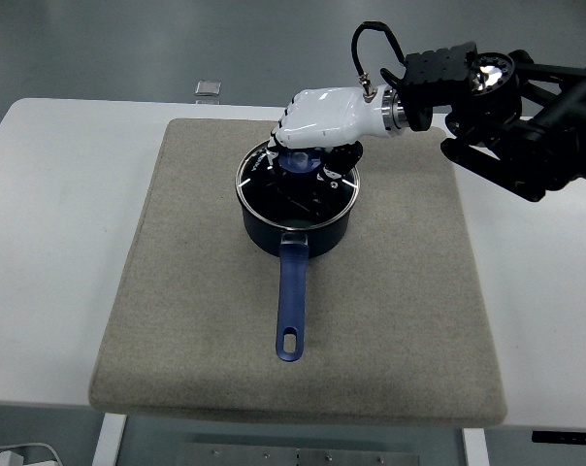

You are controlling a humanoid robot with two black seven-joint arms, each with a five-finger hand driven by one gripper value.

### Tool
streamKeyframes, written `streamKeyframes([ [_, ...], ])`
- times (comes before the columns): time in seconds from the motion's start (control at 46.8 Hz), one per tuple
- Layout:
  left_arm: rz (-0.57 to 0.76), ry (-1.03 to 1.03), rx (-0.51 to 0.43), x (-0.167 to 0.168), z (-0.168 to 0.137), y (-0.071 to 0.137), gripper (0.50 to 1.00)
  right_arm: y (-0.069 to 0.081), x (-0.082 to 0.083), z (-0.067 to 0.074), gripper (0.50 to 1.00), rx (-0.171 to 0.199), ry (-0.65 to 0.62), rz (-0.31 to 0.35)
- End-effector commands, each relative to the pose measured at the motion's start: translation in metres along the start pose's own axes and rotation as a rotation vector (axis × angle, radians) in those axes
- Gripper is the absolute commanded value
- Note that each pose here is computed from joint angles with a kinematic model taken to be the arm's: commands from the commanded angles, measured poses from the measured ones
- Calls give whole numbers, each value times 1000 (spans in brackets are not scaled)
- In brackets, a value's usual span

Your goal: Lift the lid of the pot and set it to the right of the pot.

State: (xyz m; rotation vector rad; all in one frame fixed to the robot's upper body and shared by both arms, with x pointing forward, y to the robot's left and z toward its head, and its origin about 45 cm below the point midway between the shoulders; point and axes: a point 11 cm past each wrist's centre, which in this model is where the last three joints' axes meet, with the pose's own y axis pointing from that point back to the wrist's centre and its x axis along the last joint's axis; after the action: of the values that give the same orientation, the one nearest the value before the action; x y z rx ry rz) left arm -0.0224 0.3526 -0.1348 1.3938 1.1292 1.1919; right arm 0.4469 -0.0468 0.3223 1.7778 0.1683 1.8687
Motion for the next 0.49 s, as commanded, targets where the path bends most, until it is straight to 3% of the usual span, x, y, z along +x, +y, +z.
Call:
streamKeyframes([
  [0.0,0,1,0,0,0,0,1000,-5,2,-4,500,13,-2,-3],
  [0.47,0,0,0,0,0,0,1000,-5,8,-4,500,12,2,-15],
])
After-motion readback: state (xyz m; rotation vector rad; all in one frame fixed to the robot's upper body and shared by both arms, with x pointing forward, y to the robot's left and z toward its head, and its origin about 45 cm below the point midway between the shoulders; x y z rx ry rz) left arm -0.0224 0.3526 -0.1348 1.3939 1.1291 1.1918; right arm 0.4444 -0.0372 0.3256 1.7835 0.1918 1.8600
